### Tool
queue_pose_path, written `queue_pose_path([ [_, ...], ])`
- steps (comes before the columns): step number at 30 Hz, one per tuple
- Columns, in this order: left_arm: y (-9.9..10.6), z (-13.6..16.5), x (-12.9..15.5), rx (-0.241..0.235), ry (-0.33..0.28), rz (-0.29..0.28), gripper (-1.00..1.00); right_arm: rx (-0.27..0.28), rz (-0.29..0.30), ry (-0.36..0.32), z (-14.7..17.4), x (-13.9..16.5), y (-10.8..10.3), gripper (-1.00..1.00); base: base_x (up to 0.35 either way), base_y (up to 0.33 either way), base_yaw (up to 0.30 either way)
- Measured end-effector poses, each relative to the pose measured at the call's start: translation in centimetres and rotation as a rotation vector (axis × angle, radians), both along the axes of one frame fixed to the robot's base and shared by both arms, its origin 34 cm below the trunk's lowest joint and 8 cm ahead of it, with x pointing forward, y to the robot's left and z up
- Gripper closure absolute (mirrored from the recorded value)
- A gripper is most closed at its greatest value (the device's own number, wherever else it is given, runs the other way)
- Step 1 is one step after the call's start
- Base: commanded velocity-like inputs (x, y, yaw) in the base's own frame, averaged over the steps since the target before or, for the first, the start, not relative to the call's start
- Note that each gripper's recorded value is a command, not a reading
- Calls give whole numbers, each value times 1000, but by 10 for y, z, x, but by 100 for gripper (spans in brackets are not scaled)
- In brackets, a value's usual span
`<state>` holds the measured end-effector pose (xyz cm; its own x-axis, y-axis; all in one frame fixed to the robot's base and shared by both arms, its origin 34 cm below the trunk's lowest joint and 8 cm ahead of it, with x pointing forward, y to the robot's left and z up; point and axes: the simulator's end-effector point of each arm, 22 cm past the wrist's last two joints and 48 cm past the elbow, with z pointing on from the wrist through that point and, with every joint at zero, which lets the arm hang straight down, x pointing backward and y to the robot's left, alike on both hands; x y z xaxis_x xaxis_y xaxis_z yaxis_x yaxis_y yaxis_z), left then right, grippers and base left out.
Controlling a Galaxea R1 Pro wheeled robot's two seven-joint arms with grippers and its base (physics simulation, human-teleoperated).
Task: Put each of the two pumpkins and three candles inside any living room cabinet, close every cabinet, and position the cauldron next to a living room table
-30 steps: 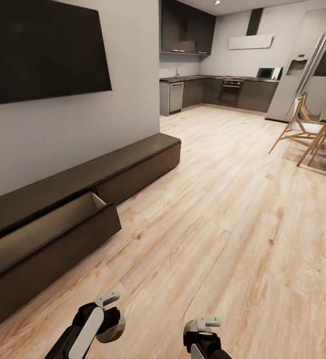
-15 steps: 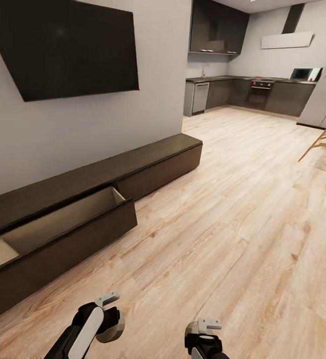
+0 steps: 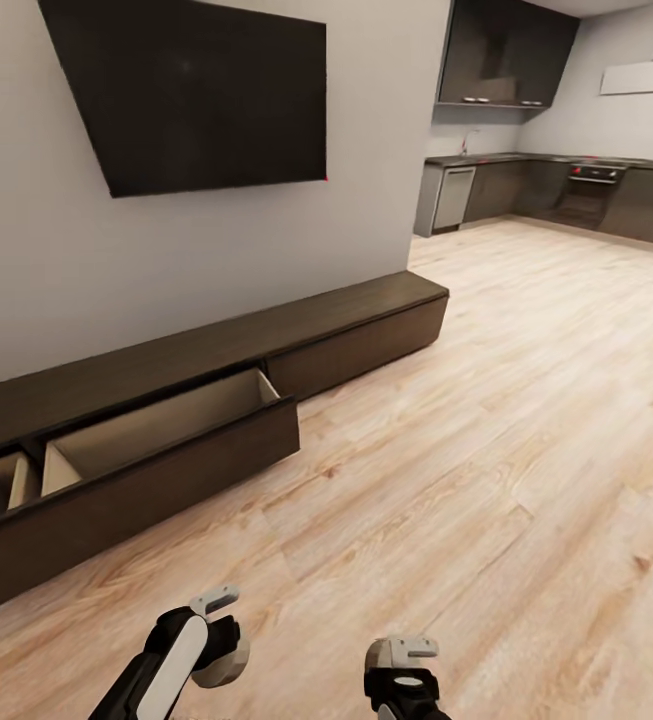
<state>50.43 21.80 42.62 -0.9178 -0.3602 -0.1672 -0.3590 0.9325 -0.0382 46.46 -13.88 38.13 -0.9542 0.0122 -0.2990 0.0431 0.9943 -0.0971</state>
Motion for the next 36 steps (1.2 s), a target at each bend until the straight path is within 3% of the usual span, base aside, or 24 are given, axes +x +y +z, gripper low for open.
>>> queue_pose_path([
  [36, 1, -5, -3, 1, 12, 0, 100, 1, -3, -11, -3, -1, 0, 100, 2, -4, 291],
])
